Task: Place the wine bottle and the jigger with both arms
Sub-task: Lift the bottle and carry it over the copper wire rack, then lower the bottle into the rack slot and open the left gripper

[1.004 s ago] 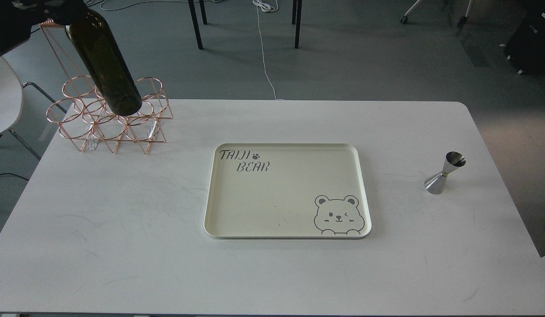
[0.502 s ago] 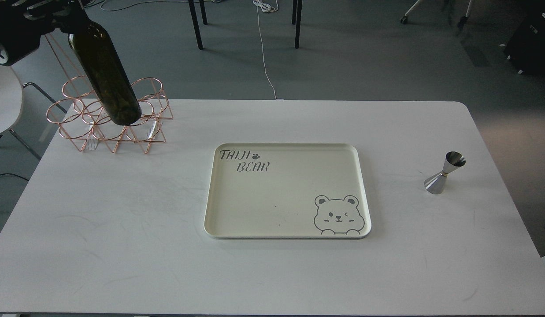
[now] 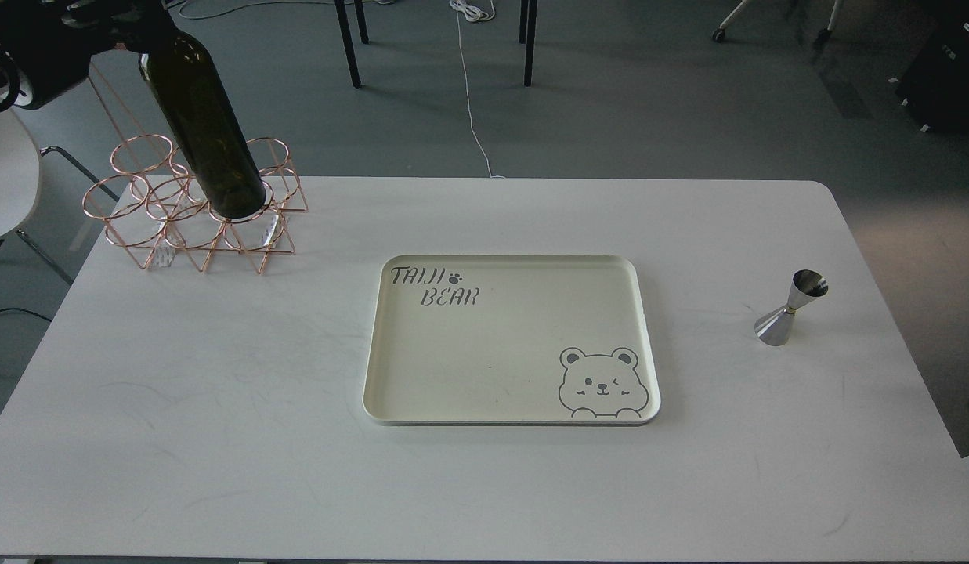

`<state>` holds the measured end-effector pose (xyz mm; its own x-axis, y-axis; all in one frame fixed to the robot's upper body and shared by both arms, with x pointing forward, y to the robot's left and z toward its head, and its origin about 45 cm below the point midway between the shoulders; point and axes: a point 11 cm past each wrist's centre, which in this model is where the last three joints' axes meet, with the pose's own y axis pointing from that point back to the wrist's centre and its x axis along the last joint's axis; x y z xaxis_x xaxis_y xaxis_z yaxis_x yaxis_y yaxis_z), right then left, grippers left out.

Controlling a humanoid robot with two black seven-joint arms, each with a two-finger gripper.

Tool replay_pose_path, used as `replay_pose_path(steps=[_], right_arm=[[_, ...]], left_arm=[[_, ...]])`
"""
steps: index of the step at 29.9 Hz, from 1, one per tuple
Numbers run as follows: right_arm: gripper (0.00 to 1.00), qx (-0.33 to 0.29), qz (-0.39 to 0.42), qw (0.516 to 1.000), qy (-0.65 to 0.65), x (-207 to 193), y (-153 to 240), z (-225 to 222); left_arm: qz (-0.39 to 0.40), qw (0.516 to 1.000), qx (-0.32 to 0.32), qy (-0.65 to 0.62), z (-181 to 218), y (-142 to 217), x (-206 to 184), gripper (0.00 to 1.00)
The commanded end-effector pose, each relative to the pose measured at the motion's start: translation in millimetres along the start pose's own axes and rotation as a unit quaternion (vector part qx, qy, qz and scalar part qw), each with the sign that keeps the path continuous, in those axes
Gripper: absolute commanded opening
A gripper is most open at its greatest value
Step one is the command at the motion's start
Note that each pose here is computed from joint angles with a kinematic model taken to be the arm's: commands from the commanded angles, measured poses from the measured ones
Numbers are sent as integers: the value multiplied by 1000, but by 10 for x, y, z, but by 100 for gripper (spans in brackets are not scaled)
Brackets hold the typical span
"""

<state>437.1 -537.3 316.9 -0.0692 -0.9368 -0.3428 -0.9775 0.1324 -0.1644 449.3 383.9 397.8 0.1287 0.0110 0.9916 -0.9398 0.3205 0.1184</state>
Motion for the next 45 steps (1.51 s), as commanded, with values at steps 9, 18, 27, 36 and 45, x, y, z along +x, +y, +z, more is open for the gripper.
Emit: replay_pose_path(steps=[9, 18, 27, 36, 45], right_arm=[[100, 0, 1, 1000, 0, 8, 5, 1], [100, -1, 0, 1000, 0, 3, 4, 10], [100, -1, 1, 1000, 0, 8, 5, 3], [100, 0, 1, 1000, 0, 12, 9, 5], [100, -3, 2, 1000, 1, 25, 22, 21]], left_arm=[[-7, 1000, 9, 2, -54, -56, -170, 15], [-32, 999, 1, -2, 11, -98, -402, 17], [-43, 999, 8, 3, -26, -137, -588, 22], [-45, 999, 1, 8, 36, -175, -634, 34], [-65, 998, -2, 12, 54, -166, -779, 44]])
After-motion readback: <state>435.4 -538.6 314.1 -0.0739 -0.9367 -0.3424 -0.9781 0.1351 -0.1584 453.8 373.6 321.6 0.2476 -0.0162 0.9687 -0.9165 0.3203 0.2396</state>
